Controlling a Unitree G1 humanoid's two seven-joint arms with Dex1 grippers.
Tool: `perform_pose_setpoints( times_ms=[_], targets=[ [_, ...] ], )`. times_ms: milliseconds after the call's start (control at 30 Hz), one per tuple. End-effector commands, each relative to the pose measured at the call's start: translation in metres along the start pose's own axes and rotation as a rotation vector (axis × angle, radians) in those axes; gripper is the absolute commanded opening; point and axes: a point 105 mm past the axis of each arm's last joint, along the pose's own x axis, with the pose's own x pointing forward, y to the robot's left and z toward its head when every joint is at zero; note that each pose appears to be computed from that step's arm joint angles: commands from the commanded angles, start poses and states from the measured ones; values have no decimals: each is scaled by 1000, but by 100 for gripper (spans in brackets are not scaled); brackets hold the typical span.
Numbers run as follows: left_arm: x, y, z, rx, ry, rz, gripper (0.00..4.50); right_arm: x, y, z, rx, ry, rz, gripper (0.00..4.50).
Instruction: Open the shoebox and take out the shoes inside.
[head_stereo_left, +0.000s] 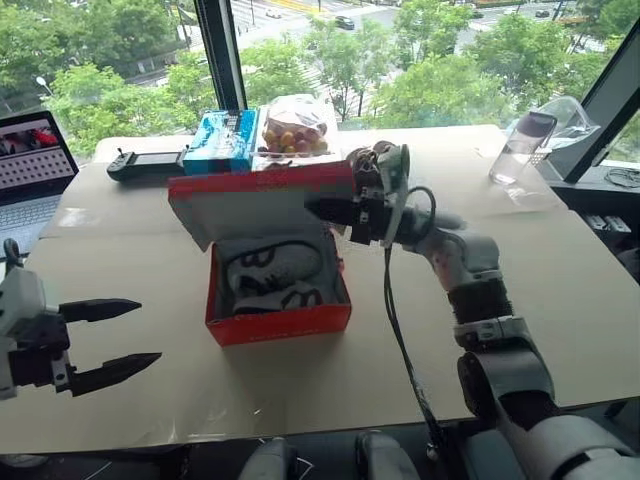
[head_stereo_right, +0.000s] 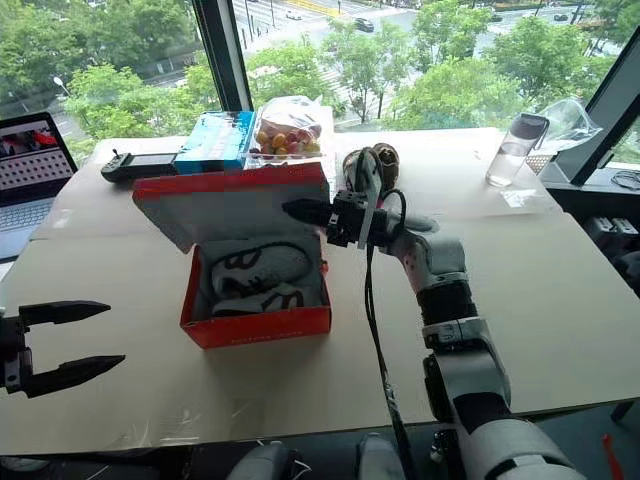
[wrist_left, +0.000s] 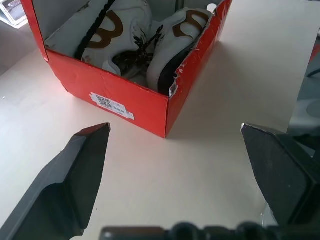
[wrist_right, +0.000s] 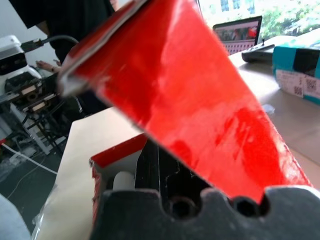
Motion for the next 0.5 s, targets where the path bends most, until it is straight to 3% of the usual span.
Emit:
perform_pose_setpoints(
  times_ms=[33, 333, 500],
  targets=[
    [2, -1, 5, 26, -16, 7, 450, 2, -13, 13, -74, -31, -60, 3],
    [8, -2, 7, 31, -27, -2, 450, 0, -1, 11, -281, 134, 33, 3],
    [16, -5, 6, 31, -25, -40, 450, -11, 34, 5, -287, 309, 283, 3]
  ],
)
